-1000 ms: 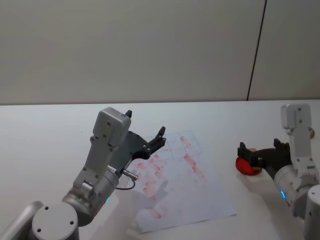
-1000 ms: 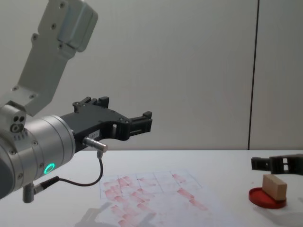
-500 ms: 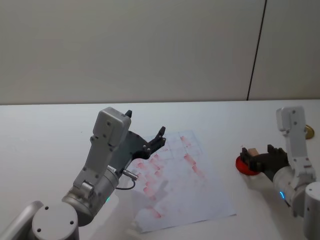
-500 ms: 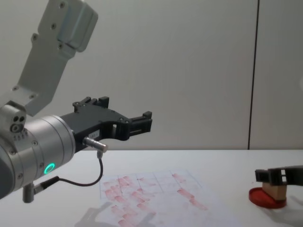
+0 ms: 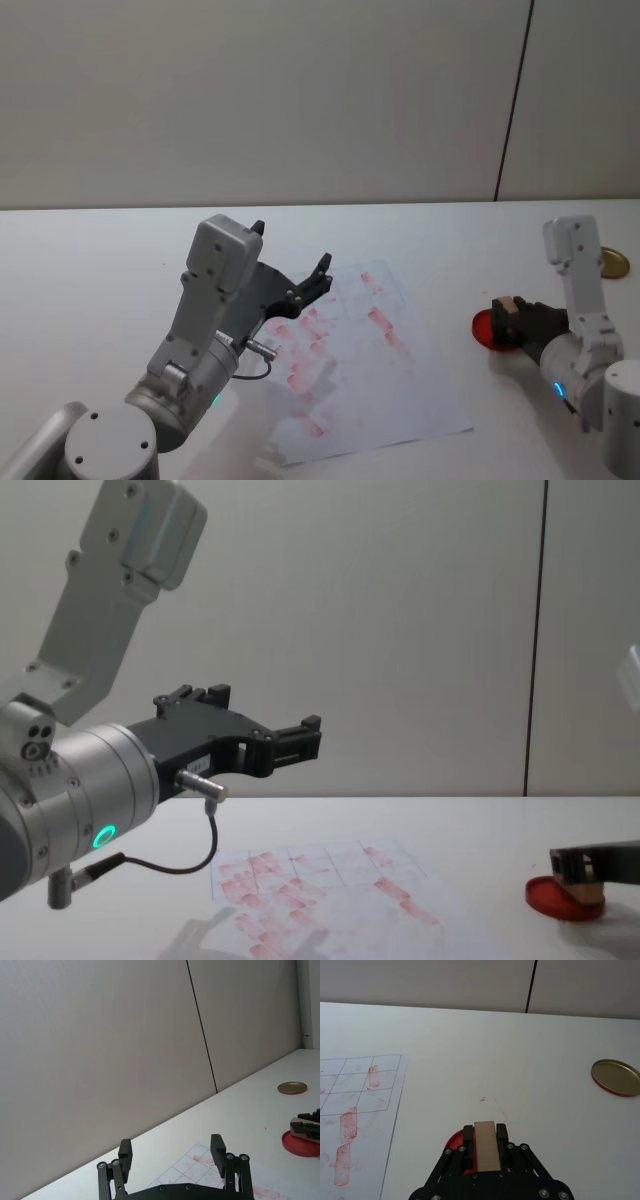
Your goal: Use the one hand to pick up the stamp and affix it onto the A4 paper.
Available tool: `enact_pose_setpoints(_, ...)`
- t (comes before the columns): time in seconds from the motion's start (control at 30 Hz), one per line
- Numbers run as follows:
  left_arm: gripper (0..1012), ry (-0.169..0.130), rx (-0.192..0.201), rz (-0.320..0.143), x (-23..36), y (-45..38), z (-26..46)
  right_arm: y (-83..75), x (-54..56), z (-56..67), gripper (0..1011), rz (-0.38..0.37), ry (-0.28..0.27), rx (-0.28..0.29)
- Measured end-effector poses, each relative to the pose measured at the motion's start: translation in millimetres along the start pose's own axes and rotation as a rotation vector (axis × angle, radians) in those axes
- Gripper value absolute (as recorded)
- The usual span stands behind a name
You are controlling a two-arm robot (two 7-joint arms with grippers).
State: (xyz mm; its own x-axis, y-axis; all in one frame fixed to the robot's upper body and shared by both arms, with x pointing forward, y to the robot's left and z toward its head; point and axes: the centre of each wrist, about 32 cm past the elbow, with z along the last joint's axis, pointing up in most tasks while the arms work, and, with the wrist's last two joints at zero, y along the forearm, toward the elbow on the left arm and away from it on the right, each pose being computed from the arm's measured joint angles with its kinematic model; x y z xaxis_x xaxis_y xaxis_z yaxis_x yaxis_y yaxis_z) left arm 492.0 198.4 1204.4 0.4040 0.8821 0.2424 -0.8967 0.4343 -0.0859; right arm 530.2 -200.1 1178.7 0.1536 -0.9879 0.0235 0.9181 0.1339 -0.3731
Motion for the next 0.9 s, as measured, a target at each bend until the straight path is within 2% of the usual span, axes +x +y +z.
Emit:
enact_pose_setpoints(0.1, 993, 0.0, 0.0, 0.0, 0.0, 0.0, 0.0, 1.0, -0.1, -0.2, 216, 0.003, -0.001, -0.001)
enact_pose_setpoints(0.9, 993, 0.0, 0.0, 0.0, 0.0, 0.0, 0.0, 8.6, 0.5, -5.5, 216, -0.003, 0.03, -0.053)
